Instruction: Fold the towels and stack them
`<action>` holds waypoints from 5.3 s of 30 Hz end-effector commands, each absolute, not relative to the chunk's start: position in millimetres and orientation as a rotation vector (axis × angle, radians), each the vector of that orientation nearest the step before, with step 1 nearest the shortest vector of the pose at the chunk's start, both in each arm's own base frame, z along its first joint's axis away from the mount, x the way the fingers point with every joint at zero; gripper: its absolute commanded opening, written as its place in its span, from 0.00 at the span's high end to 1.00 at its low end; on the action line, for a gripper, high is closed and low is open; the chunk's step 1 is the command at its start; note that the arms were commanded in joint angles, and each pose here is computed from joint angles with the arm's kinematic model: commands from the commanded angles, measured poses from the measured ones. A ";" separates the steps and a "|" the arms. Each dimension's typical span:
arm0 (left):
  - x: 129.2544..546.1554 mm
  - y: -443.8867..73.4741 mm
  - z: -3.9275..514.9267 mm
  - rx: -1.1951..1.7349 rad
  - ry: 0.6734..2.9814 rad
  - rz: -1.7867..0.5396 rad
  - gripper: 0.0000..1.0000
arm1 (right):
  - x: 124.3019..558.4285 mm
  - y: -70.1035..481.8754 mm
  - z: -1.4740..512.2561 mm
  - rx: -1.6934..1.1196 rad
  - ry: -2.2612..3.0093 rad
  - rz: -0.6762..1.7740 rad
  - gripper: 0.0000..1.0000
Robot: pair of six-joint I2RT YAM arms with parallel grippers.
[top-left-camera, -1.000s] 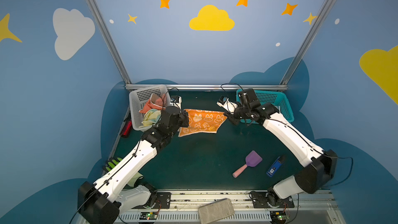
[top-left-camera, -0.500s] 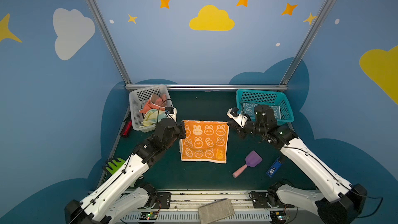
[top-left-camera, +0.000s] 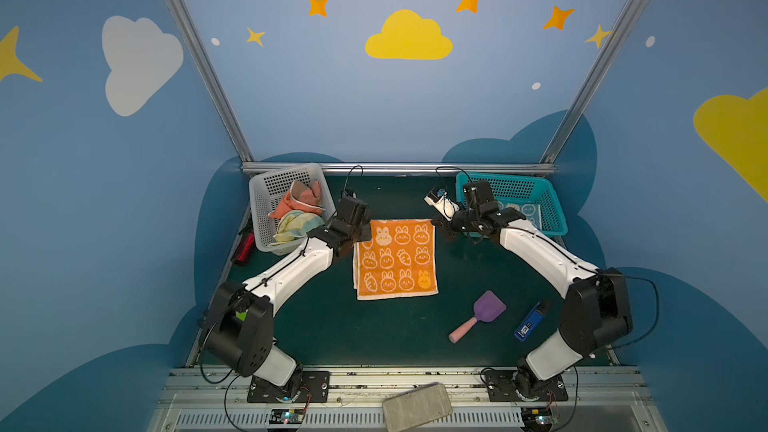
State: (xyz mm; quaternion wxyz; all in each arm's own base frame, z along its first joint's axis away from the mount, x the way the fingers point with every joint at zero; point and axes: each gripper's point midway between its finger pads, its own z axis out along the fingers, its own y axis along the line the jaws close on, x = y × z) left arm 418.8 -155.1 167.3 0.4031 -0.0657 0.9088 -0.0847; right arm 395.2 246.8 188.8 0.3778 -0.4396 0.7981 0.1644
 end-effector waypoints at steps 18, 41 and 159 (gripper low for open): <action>478.2 -155.1 87.4 -0.099 2.346 -0.246 0.96 | 440.7 233.9 108.9 -1.160 2.390 0.289 1.00; 440.6 -197.5 129.8 0.194 2.136 -0.287 0.96 | 466.4 292.2 143.5 -1.434 1.876 0.327 0.60; 275.0 -181.7 296.3 0.442 1.708 -0.549 0.96 | 237.5 231.1 264.5 -1.426 1.724 0.458 1.00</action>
